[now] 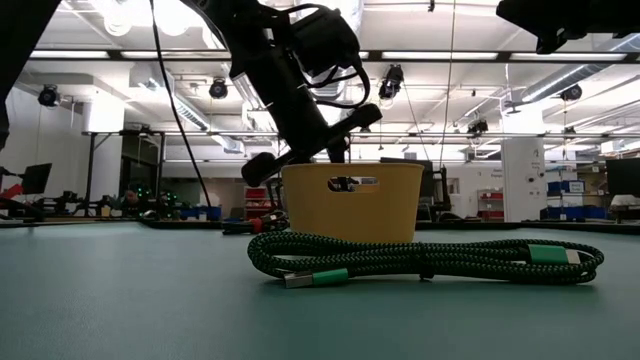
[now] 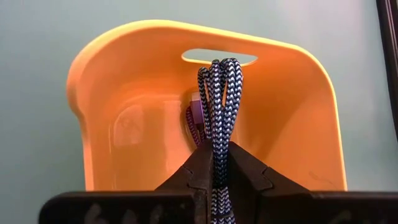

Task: Pick and place USB-C Cables
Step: Put the light blue charger cable into the yellow bin

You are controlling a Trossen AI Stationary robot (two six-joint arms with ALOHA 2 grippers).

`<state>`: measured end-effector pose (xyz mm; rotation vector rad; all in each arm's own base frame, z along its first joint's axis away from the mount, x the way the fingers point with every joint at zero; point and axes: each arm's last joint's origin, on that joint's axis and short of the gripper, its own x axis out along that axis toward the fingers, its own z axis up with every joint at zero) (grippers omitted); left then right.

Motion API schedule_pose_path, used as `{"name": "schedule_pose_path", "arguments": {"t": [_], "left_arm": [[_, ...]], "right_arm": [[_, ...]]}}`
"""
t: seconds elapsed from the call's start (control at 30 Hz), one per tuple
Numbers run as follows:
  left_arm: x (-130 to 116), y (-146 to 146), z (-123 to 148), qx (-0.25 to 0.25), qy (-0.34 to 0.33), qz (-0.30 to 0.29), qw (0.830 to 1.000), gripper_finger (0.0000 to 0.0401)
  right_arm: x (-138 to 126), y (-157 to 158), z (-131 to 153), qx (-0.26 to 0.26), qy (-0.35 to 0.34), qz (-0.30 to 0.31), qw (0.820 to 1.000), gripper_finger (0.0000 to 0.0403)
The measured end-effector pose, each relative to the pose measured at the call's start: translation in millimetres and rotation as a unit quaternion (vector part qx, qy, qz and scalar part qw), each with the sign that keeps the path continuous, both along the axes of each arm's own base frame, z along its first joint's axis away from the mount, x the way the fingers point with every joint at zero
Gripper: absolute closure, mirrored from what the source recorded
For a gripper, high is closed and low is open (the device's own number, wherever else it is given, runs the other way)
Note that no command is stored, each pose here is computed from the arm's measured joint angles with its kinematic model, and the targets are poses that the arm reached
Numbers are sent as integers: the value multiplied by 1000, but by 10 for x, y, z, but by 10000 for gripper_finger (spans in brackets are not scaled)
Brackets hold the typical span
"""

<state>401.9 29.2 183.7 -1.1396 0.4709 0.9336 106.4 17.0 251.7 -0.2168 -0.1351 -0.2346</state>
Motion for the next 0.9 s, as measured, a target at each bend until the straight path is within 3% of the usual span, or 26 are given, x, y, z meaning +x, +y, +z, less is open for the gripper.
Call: {"name": "schedule_pose_path", "arguments": {"t": [0.37,0.9], "left_arm": [[0,-1,-1,-1,0,-1,1000,358],[-1,-1,-2,-1,0,-1,1000,355]], "right_arm": [[0,0,0,0,0,0,1000,360],[0,0,0,0,0,0,1000,360]]}}
